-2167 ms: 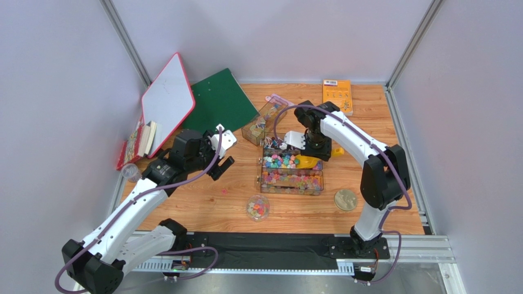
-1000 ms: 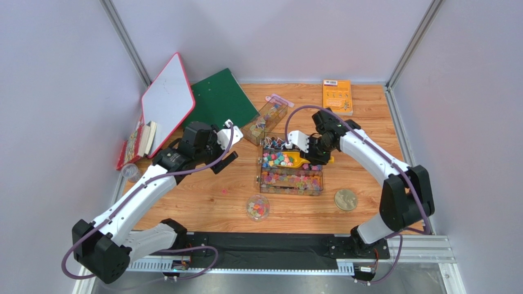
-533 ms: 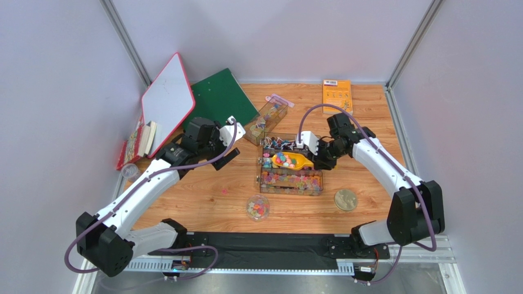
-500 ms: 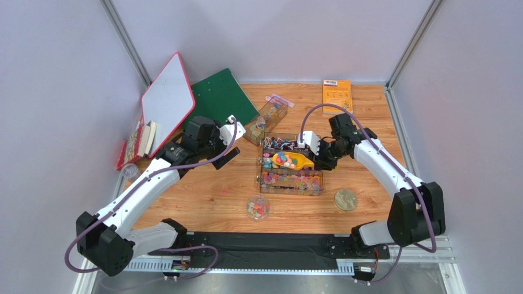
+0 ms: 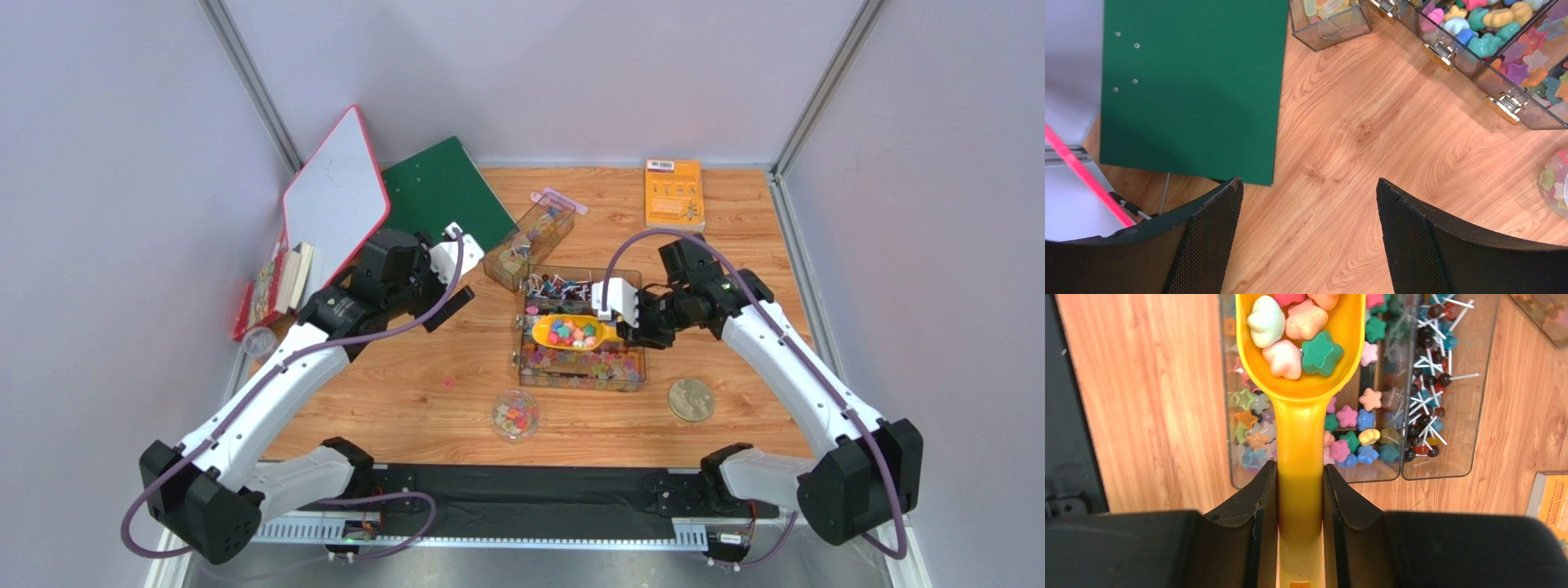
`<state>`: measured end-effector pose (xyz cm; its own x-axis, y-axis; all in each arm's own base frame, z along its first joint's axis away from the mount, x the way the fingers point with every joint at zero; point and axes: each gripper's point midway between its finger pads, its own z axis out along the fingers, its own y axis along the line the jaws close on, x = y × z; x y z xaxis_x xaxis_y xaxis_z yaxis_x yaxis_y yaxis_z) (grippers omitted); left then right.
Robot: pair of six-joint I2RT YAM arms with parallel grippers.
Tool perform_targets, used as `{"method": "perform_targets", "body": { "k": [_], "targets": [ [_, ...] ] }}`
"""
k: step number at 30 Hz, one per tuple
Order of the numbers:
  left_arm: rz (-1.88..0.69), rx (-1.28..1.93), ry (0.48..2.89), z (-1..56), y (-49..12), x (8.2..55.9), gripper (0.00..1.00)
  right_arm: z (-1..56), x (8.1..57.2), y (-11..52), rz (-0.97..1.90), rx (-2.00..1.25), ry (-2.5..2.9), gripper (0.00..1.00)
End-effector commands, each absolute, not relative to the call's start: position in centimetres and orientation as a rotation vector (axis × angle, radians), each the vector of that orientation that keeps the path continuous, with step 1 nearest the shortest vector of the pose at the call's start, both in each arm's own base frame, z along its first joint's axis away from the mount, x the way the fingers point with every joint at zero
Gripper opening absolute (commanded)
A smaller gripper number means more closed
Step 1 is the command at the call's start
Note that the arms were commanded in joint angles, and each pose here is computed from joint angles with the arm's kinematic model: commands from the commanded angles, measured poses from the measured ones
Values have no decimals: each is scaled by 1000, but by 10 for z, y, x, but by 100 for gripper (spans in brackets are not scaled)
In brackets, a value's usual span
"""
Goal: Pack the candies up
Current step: Place the fake candies in the packing bottle.
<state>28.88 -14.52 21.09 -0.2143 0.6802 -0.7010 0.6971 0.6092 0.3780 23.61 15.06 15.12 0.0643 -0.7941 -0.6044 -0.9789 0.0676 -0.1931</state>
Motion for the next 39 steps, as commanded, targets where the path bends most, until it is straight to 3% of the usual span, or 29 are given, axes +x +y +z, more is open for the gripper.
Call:
{"method": "perform_targets", "body": {
  "k": [1, 11, 17, 39],
  "targets": [
    [-3, 1059, 1865, 229, -140, 287, 86, 173, 210, 151, 368, -1918, 1665, 0],
    [-74, 1013, 1840, 223, -143, 275, 87, 168, 177, 162, 283, -2130, 1674, 0],
    [-108, 978, 1860, 218, -141, 265, 93, 166, 175, 171, 179, -2193, 1717, 0],
    [-84, 942, 1824, 213, -121, 239, 93, 172, 173, 190, -201, -2341, 1733, 0]
  ]
}}
